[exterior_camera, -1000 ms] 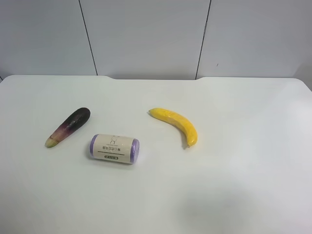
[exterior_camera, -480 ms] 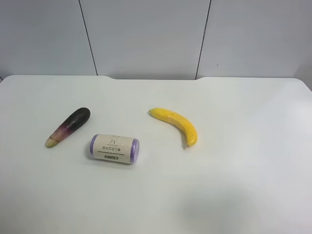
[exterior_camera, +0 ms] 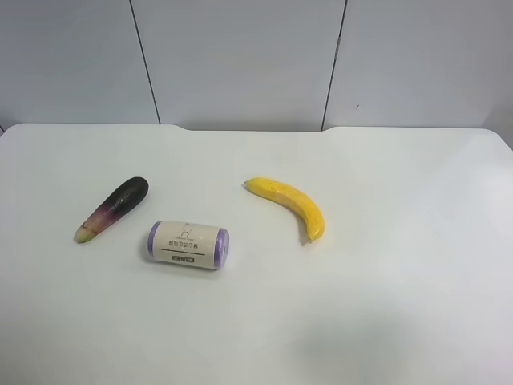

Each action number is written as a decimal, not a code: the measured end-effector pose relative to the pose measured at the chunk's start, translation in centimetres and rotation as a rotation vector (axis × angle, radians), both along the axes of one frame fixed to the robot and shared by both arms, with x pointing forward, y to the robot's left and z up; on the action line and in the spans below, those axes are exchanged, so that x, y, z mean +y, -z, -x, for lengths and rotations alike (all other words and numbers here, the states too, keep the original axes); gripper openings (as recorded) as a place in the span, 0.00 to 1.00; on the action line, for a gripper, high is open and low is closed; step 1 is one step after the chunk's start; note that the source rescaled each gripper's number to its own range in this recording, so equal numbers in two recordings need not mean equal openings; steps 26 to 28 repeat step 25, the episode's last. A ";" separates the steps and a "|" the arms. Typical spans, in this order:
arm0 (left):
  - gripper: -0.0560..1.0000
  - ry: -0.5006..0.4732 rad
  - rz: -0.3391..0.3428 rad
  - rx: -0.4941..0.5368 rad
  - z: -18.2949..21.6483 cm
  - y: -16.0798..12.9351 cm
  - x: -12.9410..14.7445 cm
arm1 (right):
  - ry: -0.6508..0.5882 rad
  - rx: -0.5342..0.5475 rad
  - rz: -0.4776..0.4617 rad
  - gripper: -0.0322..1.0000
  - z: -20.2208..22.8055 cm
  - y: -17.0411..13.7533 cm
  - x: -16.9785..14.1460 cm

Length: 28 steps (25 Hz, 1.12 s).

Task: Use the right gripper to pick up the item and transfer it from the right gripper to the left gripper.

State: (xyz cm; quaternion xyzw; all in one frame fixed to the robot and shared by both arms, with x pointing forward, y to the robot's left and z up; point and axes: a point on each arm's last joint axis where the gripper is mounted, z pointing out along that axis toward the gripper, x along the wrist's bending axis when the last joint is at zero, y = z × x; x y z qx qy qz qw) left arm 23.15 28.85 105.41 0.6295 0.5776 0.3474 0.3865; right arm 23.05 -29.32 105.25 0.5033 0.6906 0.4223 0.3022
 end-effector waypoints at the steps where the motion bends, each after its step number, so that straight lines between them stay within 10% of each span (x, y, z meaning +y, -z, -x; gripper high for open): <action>1: 1.00 -0.003 0.002 -0.009 -0.1 0.0 0.0 | 0.000 0.000 0.000 1.00 0.0 0.0 0.0; 28: 1.00 -0.001 0.006 -0.028 -0.1 -0.1 -0.1 | 0.000 0.000 0.000 1.00 0.0 0.0 0.0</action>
